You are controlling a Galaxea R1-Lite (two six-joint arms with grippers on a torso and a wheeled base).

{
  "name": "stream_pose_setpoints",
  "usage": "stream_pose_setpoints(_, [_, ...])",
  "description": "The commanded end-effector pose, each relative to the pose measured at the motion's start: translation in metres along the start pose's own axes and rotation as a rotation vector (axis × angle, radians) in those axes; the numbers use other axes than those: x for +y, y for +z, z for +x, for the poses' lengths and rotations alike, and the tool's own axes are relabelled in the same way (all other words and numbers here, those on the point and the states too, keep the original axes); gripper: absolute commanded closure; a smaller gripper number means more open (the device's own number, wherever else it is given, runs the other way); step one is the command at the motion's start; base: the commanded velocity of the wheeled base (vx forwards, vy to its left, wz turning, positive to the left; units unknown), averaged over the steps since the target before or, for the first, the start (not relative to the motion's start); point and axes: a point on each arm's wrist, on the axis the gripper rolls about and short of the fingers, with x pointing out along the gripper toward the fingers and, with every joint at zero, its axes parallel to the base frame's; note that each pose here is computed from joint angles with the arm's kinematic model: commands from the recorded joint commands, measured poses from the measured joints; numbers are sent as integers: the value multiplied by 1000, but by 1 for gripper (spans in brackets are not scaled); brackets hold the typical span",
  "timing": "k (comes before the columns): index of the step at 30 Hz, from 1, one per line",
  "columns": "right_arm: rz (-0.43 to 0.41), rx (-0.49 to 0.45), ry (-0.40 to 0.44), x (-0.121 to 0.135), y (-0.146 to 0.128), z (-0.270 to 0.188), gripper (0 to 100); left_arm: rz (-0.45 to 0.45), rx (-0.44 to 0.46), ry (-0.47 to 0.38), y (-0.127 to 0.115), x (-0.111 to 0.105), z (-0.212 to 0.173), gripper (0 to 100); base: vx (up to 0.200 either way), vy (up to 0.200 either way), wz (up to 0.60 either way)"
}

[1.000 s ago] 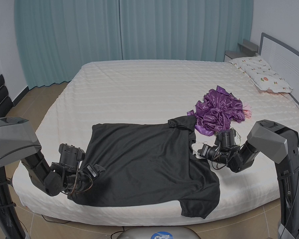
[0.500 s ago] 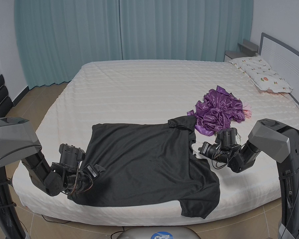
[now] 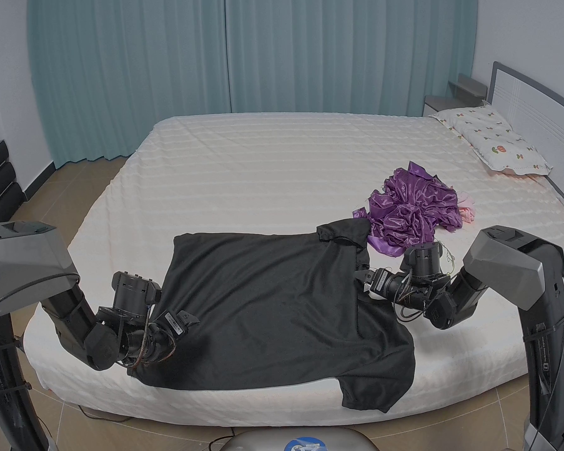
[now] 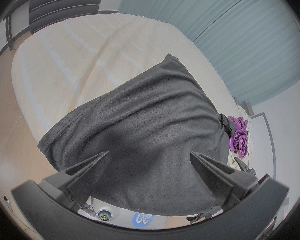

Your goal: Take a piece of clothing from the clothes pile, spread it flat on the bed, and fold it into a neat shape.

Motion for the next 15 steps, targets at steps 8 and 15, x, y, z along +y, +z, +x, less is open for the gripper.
stream_pose_setpoints(8, [49, -2, -3, -1, 1, 0, 100, 0, 1, 1, 0, 0, 0, 0, 0, 0, 0])
stream_pose_setpoints(15, [66, -11, -1, 1, 3, -3, 100, 0, 0, 0, 0, 0, 0, 0, 0, 0, 0])
